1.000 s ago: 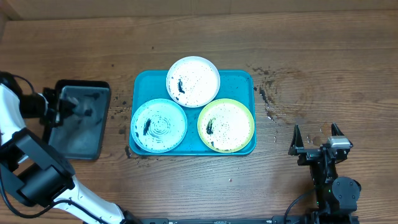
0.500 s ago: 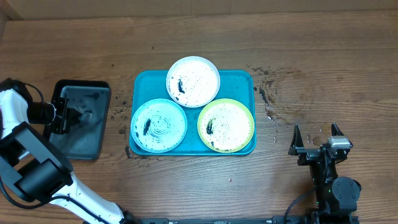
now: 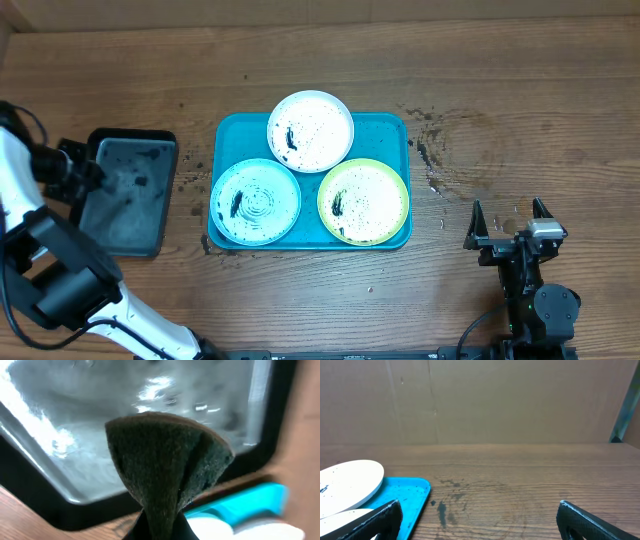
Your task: Clean dirty plates on tray and stack at the side
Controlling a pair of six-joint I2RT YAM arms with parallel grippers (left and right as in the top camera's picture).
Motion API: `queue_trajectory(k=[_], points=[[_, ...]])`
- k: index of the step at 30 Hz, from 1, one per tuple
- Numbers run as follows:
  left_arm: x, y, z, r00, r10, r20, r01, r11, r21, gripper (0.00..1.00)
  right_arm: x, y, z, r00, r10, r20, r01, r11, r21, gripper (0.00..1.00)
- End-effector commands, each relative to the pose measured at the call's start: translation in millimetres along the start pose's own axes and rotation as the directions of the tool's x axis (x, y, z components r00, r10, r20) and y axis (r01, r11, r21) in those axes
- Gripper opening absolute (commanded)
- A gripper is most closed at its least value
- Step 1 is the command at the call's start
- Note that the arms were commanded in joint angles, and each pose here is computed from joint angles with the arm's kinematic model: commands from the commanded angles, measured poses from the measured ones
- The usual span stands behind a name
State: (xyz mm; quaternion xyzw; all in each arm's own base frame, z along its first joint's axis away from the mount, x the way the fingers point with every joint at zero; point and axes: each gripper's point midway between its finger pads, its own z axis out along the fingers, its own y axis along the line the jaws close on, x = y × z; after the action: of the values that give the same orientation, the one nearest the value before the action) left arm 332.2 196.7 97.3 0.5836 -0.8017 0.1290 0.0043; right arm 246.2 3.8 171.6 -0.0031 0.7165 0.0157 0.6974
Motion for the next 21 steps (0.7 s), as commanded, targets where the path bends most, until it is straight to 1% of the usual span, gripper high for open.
queue_trajectory(k=[1, 3, 5, 9, 12, 14, 17, 21], points=[[12, 19, 26, 0.999, 0.02, -0.025, -0.023, 0.993, -0.118, 0.04, 2, -1, 0, 1.0, -0.004, 0.003, 0.004, 1.0, 0.005, 1.0], [13, 14, 22, 0.998, 0.06, -0.026, -0.063, 0.992, -0.111, 0.04, 2, -1, 0, 1.0, -0.004, 0.003, 0.004, 1.0, 0.005, 1.0], [16, 9, 8, 0.997, 0.074, -0.03, -0.077, 0.991, -0.108, 0.04, 2, -1, 0, 1.0, -0.004, 0.003, 0.004, 1.0, 0.005, 1.0], [24, 4, -43, 0.997, 0.081, -0.011, -0.082, 0.988, -0.128, 0.04, 2, -1, 0, 1.0, -0.004, 0.003, 0.004, 1.0, 0.005, 1.0], [40, -3, -85, 0.994, 0.105, 0.013, -0.102, 0.987, -0.125, 0.04, 2, -1, 0, 1.0, -0.004, 0.003, 0.004, 1.0, 0.005, 1.0], [48, -16, -99, 0.982, 0.184, 0.044, -0.18, 0.98, -0.085, 0.04, 2, -1, 0, 1.0, -0.004, 0.003, 0.004, 1.0, 0.005, 1.0], [71, -30, -111, 0.965, 0.251, 0.073, -0.247, 0.967, -0.065, 0.04, 2, -1, 0, 1.0, -0.004, 0.003, 0.004, 1.0, 0.005, 1.0], [115, -52, -101, 0.918, 0.396, 0.037, -0.392, 0.916, -0.084, 0.04, 2, -1, 0, 1.0, -0.004, 0.003, 0.004, 1.0, 0.005, 1.0]])
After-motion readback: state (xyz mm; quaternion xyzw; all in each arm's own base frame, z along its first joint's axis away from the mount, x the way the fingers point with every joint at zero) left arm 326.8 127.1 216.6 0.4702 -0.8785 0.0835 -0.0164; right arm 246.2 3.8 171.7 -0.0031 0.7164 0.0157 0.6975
